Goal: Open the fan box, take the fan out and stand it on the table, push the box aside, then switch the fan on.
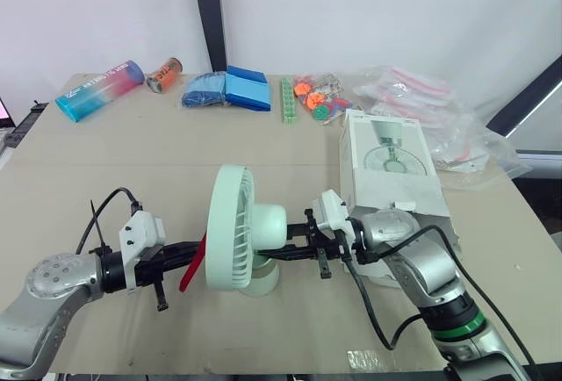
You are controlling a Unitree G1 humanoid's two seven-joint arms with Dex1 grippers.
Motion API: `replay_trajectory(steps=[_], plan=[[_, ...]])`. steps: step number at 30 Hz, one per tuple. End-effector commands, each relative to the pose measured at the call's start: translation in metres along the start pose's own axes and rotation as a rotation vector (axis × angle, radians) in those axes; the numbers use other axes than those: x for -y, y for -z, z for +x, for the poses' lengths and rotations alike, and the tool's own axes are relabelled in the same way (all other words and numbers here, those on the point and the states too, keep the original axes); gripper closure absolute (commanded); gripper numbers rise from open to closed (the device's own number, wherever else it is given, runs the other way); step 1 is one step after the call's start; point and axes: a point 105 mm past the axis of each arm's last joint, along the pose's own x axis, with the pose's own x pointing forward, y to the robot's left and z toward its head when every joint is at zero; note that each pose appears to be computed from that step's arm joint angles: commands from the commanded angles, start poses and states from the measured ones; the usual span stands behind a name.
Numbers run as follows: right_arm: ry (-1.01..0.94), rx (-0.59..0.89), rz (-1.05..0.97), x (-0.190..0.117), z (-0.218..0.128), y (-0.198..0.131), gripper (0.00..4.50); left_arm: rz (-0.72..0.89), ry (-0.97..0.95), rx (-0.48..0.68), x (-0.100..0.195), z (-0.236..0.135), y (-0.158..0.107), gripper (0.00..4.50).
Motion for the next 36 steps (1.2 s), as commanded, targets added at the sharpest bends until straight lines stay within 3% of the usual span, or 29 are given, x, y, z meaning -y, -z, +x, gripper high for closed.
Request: replay_trajectory(steps=[1, 4, 8, 11, 12, 13, 15, 25, 36], plan=[[0.042, -0.017, -0.014, 0.007, -0.005, 0.0, 4.13, 0.013, 0.02, 0.017, 0.004, 0.002, -0.006, 4.45], [0.047, 0.026, -0.004, 0.01, -0.003, -0.013, 4.13, -0.051, 0.011, 0.041, 0.002, 0.001, -0.007, 3.74], [0.042, 0.043, -0.036, 0.016, -0.003, -0.026, 4.13, -0.08, 0.009, 0.063, 0.001, 0.0, -0.011, 2.47], [0.05, 0.058, -0.049, 0.022, -0.003, -0.034, 4.13, -0.078, -0.005, 0.075, -0.002, -0.002, -0.014, 1.14], [0.047, 0.056, -0.059, 0.024, -0.003, -0.037, 4.13, -0.077, -0.006, 0.077, -0.003, -0.003, -0.015, 1.03], [0.046, 0.057, -0.062, 0.026, -0.004, -0.039, 4.13, -0.075, -0.005, 0.079, -0.004, -0.003, -0.016, 0.51], [0.048, 0.068, -0.052, 0.035, -0.006, -0.044, 4.13, -0.064, -0.001, 0.089, -0.003, -0.002, -0.018, 0.11], [0.049, 0.074, -0.031, 0.08, -0.017, -0.054, 4.13, 0.055, -0.08, 0.15, -0.009, 0.001, -0.025, 0.11], [0.003, 0.027, -0.039, 0.097, -0.012, -0.034, 4.13, 0.052, -0.109, 0.154, -0.007, 0.004, -0.022, 0.11]])
